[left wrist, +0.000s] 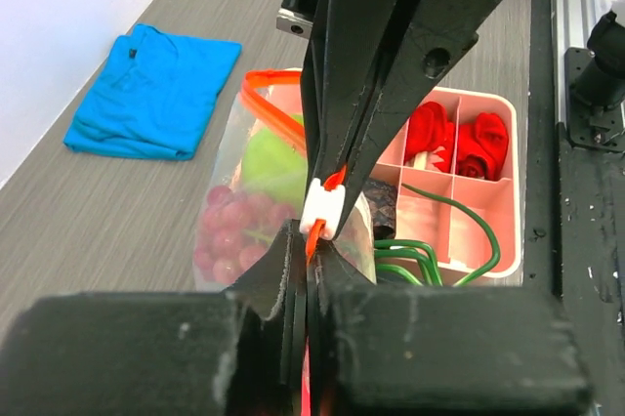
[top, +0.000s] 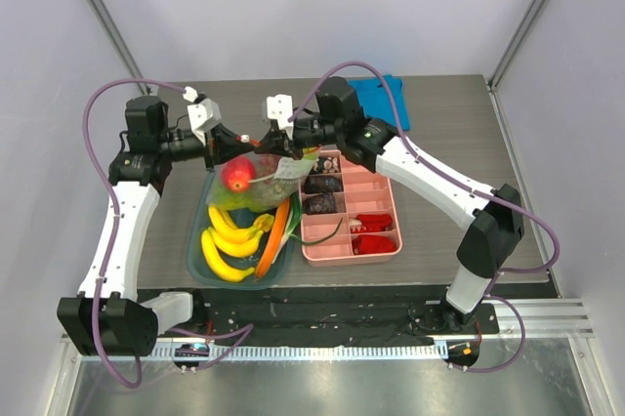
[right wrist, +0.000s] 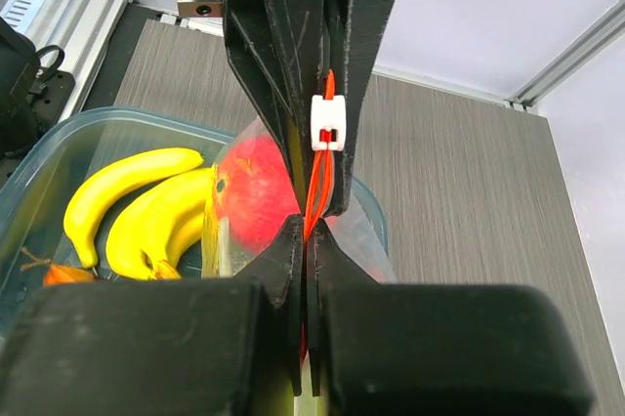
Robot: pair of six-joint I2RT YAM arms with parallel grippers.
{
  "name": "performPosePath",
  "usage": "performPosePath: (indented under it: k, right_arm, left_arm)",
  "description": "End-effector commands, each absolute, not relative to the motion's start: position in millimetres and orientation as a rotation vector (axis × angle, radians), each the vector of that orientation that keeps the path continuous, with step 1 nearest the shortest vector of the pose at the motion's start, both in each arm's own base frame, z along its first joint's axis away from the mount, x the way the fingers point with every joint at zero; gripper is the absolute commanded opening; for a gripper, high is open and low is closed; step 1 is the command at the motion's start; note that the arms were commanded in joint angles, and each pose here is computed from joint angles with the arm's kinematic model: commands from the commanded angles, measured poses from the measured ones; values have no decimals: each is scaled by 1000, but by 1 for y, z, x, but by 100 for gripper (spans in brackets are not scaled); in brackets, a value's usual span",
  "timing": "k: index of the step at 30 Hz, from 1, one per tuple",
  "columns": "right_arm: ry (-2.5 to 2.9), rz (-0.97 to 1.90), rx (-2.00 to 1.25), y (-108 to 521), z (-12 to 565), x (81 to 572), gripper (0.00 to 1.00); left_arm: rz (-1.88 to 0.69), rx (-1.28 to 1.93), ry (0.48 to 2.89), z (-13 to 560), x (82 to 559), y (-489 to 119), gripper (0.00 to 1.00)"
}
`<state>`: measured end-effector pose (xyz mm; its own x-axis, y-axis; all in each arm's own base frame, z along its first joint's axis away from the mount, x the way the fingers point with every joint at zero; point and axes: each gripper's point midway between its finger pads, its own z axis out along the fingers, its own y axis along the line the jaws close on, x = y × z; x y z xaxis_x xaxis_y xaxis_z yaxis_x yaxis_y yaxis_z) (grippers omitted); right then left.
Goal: Place the food in the zip-top bag and seal the zipper
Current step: Zip the zipper food storage bag.
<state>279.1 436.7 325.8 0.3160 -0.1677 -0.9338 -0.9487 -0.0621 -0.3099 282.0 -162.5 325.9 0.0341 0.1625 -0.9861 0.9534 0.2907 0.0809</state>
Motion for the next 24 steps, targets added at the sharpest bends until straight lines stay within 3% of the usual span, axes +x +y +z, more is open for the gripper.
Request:
performPosePath:
  k: [1, 3, 6, 7, 8, 9, 11, 14, 19, 24]
  right_arm:
    - [902, 886, -1462, 433, 377, 262, 1]
    - [914, 871, -1458, 431, 377, 265, 1]
    - [931, 867, -1469, 429, 372, 265, 10]
    - [938, 868, -1469, 428, 373, 265, 36]
    - [955, 878, -1462, 427, 373, 265, 52]
    - [968, 881, -1454, 425, 375, 267, 76]
    - [978, 916, -1425, 422, 388, 268, 85]
    - [957, 957, -1404, 415, 409, 268, 84]
    - [872, 1010, -1425, 412, 428, 255, 54]
    - [857, 1039, -1448, 421, 424, 254, 53]
  left_arm:
    - [-872, 1160, 1362, 333, 275, -167, 0]
    - [-855, 1170, 1352, 337, 270, -166, 0]
    - [-868, 1154, 1345, 343, 264, -167, 0]
    - [-868, 1154, 1330, 346, 263, -168, 0]
    - [-881, 1160, 1319, 346, 260, -169, 0]
    - [-885, 1167, 1312, 346, 258, -169, 0]
    - [-892, 1180, 1318, 342, 254, -169, 0]
    - [-915, 1212, 1307, 340, 250, -171, 0]
    - [-893, 1232, 1312, 335, 253, -170, 0]
    - [-895, 1229, 1316, 338, 254, -170, 0]
